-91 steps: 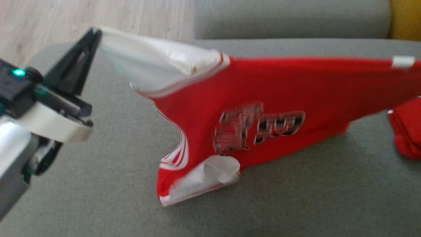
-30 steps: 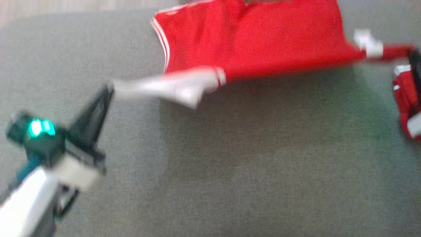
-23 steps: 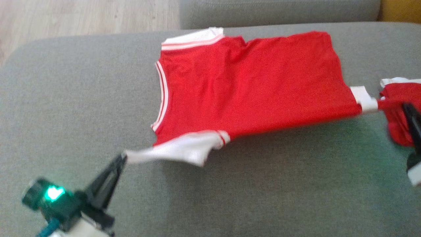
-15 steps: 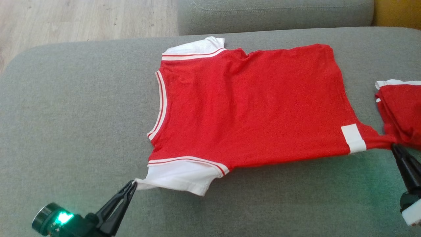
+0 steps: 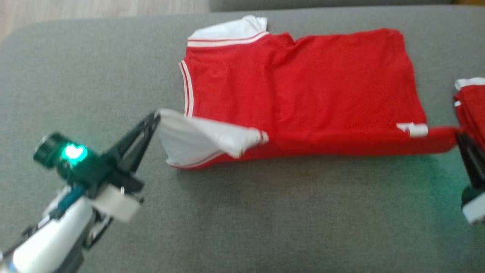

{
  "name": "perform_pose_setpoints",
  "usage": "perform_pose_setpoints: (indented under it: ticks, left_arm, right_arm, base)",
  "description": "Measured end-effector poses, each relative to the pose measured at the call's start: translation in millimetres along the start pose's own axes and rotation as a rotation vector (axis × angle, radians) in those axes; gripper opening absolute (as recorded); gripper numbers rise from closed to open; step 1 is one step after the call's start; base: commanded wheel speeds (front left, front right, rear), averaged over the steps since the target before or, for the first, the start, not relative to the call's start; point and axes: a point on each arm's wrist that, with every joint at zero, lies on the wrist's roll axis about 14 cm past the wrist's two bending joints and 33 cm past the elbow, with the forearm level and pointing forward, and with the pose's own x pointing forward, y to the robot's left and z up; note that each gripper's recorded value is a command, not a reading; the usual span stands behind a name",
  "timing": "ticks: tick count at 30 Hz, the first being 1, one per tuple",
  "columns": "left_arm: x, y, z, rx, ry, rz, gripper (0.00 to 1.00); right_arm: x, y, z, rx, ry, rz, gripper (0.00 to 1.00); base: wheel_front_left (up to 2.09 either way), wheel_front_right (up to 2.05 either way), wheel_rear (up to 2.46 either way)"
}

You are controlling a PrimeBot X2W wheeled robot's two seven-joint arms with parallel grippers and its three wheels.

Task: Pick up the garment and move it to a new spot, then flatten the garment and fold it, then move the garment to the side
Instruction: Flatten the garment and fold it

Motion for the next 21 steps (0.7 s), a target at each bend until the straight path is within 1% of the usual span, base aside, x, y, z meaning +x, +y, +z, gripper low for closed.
perform_pose_setpoints:
  ticks: [5, 10, 13, 14, 16, 19, 21]
  left_arm:
    - [37, 16, -6, 0.026, 0.001, -0.016, 0.0]
    - [63, 24, -28, 0.055, 0.051, -0.031, 0.0]
    - [71, 27, -37, 0.052, 0.071, -0.019, 0.0]
    - [73, 27, -41, 0.045, 0.079, -0.014, 0.11]
    - [75, 26, -47, 0.028, 0.092, 0.002, 1.0]
    - [76, 23, -49, 0.007, 0.098, 0.016, 1.0]
    - [74, 24, -47, -0.039, 0.087, 0.059, 1.0]
  right_arm:
    - [34, 1, 17, -0.025, -0.021, 0.018, 0.0]
    - [58, 1, 7, -0.044, 0.028, 0.029, 0.0]
    - [68, 0, 3, -0.05, 0.043, 0.025, 0.0]
    - [71, -2, 2, -0.056, 0.043, 0.019, 0.0]
    - [76, -6, 2, -0.064, 0.03, 0.001, 1.0]
    - [78, -5, 4, -0.055, 0.004, -0.005, 1.0]
    - [77, -2, 3, -0.056, -0.013, -0.005, 1.0]
  base:
    - [0.0, 0.0, 0.0]
    - [0.0, 0.0, 0.0]
    - [0.0, 0.0, 0.0]
    - [0.0, 0.0, 0.0]
    - [0.0, 0.0, 0.0]
    - [0.0, 0.0, 0.0]
    - [0.0, 0.0, 0.0]
